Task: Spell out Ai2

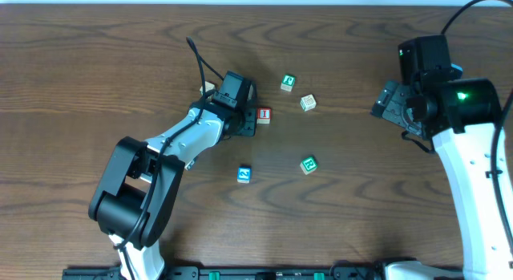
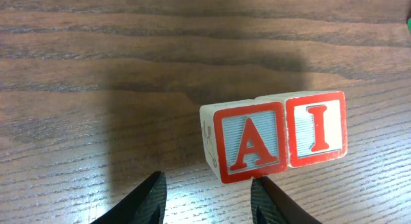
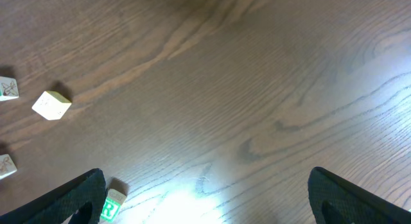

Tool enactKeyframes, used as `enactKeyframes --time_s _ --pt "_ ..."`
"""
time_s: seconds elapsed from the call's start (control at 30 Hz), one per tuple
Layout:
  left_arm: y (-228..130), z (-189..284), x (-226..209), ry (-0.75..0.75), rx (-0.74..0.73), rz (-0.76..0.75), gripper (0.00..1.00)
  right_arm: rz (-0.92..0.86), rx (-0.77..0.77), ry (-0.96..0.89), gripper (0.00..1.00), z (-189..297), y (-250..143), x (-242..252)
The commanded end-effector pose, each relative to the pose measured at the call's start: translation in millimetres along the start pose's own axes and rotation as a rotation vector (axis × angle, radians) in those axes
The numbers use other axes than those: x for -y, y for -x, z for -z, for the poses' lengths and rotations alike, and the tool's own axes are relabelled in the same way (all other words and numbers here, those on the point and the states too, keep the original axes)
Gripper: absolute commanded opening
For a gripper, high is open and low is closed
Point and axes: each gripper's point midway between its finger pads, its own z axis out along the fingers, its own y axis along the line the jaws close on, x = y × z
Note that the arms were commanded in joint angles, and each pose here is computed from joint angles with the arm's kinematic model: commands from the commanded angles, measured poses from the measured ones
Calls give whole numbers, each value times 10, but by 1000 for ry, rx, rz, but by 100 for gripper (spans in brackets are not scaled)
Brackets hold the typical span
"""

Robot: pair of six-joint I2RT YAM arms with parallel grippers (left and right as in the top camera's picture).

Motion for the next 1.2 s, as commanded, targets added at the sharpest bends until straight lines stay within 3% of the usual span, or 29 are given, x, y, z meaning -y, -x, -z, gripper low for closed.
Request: enactKeyframes --time_s 0.0,0.37,0.47,0.53,0.6,0.67,0.8,0.93,1.17 --pt "24 -40 -16 9 1 -17 44 2 6 -16 99 -1 14 48" --pt "-229 83 75 -49 -113 -8 41 2 5 -16 99 -2 12 48" --pt "-283 285 -68 39 -128 -17 41 6 -8 -10 99 -2 -15 40" --pt "-251 510 -190 123 -101 -24 37 18 -22 6 92 36 -76 13" --pt "-185 819 -269 185 -52 -38 36 29 56 16 95 207 -56 -6" --pt "-64 1273 -319 237 48 -53 46 64 156 79 99 519 -84 -45" --pt "-82 2043 -326 248 180 -69 61 45 79 135 99 694 -417 96" --pt "-244 2646 -565 365 277 -56 98 32 -22 88 99 540 -691 189" --pt "-514 3287 -874 502 398 -22 96 113 -113 178 99 21 -1284 -353"
